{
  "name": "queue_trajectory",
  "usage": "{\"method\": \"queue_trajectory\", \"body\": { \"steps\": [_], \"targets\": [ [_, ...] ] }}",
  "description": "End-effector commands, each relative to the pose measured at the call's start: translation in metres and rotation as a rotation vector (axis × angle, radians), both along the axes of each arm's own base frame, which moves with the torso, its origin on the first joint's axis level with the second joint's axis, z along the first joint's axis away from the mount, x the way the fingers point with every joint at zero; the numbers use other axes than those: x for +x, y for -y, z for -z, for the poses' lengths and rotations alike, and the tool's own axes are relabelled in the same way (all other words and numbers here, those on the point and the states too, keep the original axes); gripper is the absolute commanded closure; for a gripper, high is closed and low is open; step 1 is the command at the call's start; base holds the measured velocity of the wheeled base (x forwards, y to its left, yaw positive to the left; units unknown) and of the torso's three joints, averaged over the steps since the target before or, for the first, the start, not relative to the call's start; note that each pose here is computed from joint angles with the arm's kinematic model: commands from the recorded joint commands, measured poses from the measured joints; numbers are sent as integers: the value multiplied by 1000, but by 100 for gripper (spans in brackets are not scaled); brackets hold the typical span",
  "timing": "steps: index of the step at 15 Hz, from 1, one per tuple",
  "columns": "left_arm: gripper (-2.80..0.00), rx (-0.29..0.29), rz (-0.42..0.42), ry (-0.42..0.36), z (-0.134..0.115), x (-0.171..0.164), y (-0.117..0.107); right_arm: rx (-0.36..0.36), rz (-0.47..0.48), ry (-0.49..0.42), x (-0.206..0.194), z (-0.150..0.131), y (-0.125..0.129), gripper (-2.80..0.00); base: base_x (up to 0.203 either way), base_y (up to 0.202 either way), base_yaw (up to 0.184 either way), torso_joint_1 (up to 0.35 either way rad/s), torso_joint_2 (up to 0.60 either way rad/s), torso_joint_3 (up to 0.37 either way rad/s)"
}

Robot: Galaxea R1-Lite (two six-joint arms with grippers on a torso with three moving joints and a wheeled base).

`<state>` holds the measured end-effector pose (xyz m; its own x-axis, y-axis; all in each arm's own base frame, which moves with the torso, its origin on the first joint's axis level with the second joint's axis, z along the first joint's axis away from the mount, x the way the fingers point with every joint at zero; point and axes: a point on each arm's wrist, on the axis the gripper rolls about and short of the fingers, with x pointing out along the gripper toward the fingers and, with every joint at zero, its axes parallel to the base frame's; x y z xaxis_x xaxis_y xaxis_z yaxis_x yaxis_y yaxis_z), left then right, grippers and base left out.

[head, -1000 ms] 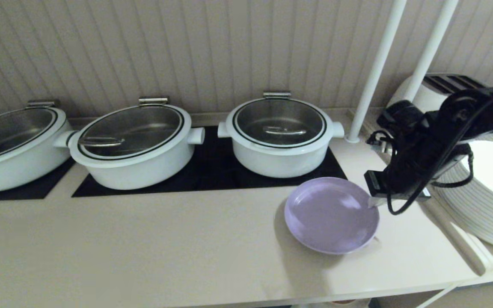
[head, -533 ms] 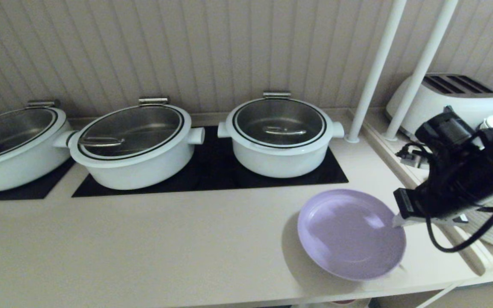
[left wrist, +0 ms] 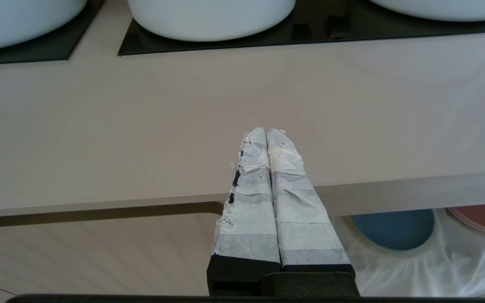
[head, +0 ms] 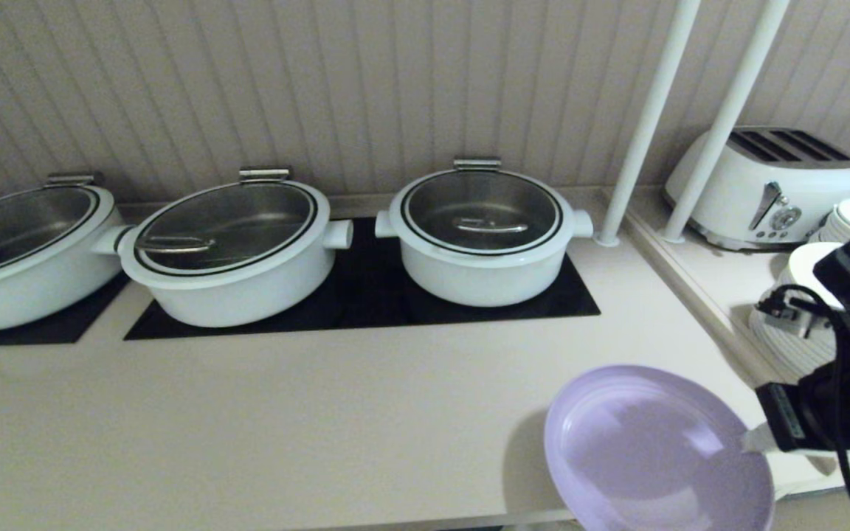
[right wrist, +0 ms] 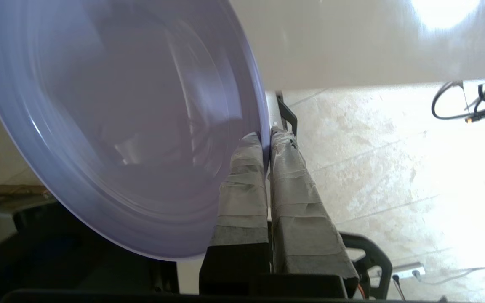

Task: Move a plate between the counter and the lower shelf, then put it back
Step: Put the plate in the cupboard

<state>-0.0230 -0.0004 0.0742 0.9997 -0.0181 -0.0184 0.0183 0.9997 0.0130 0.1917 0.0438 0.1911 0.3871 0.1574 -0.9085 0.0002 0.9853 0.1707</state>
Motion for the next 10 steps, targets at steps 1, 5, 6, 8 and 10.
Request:
{"method": "queue_trajectory", "body": {
  "steps": [1,5,6,8,10],
  "targets": [
    [0,0,0,0,0,0,0,2,0,8,-16,0,4,0,0,0,0,0,0,0],
    [0,0,0,0,0,0,0,-16,-31,-22,-30,11,6,0,0,0,0,0,0,0],
    [0,0,0,0,0,0,0,-16,-31,-21,-32,11,7,0,0,0,0,0,0,0],
    [0,0,0,0,0,0,0,-17,-32,-25,-37,13,8,0,0,0,0,0,0,0],
    [0,0,0,0,0,0,0,-17,-32,-32,-41,17,9,0,0,0,0,0,0,0]
  ]
}}
